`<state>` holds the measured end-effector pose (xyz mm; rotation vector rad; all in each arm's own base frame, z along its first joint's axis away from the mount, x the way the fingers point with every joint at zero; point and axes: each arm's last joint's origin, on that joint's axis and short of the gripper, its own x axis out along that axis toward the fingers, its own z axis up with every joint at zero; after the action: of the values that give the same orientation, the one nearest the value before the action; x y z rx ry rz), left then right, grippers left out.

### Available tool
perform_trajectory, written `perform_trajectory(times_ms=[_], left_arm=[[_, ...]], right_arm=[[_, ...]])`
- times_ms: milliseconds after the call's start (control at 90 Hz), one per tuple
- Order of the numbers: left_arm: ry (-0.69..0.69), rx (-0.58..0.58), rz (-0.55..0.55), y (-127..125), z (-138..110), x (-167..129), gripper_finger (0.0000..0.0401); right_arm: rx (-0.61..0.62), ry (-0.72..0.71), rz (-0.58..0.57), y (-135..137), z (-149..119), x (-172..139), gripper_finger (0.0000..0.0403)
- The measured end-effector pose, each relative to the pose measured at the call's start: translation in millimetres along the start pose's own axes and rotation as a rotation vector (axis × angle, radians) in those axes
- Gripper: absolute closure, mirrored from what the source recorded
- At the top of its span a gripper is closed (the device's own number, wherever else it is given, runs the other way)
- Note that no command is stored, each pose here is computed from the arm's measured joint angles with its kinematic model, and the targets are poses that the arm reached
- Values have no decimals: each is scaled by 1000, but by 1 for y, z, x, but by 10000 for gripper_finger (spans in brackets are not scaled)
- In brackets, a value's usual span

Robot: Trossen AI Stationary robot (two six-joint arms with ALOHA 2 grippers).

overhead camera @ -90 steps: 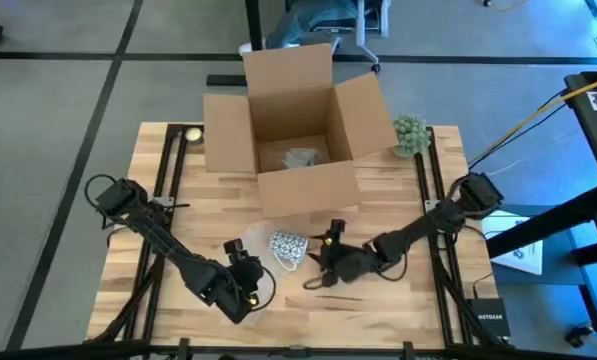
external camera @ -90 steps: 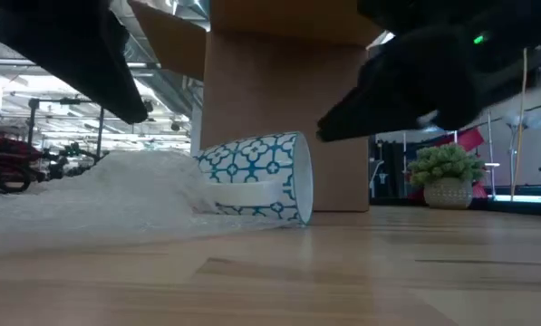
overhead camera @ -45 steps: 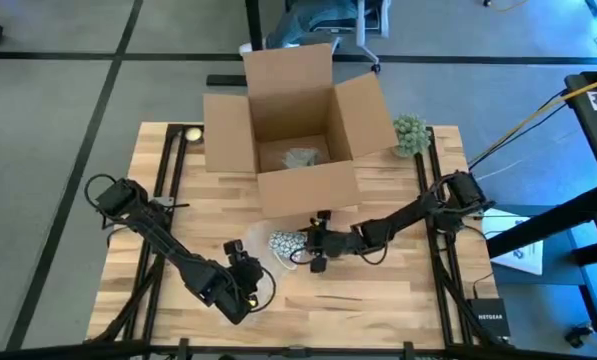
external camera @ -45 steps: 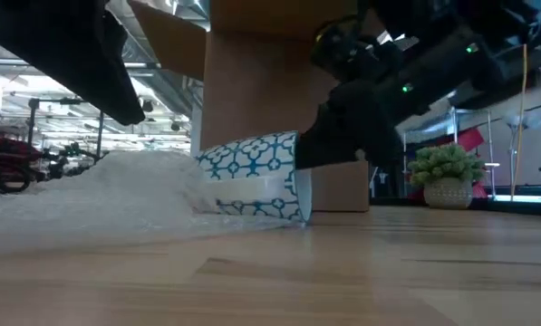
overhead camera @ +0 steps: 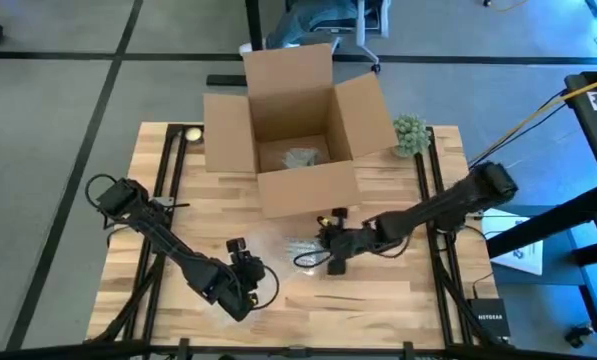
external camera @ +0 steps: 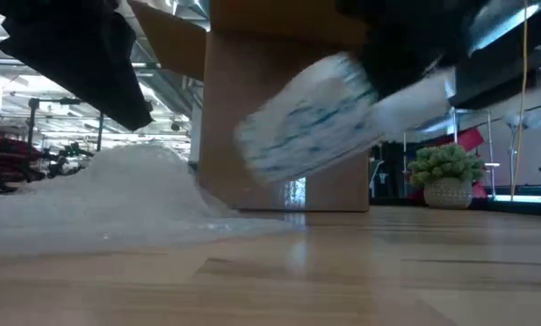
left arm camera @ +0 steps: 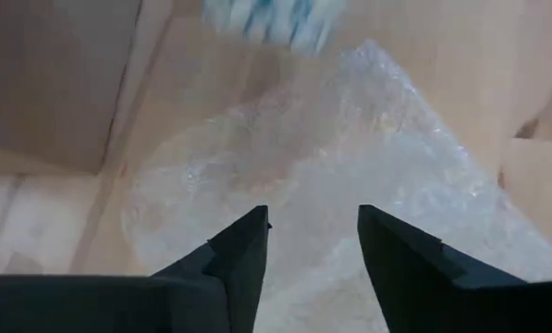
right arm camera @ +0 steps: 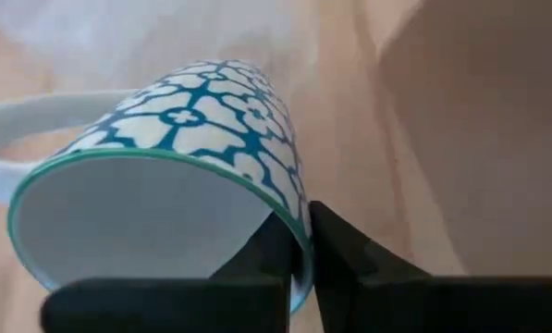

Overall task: Wrap mug
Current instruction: Adjust the white patterned mug

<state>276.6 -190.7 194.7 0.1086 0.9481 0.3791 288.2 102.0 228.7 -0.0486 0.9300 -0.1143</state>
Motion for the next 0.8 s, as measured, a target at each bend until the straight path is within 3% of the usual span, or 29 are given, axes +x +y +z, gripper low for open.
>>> perform_trajectory(times_ms=[133, 256, 367, 578, 800], left_arm=[[21, 15, -61, -1, 4, 3, 293], [19, 24, -128, -3, 9, 5, 312], [16, 51, -168, -5, 11, 5, 317], [26, 101, -171, -3, 12, 7, 318], [75, 116, -243, -1, 14, 10, 311]], right_arm=[[96, 241, 7, -8, -17, -35, 399], [202, 447, -21, -13, -39, -40, 400], [222, 597, -84, -16, -60, -40, 401], [249, 649, -102, -19, -69, -39, 392], [244, 629, -138, -20, -69, -36, 316]])
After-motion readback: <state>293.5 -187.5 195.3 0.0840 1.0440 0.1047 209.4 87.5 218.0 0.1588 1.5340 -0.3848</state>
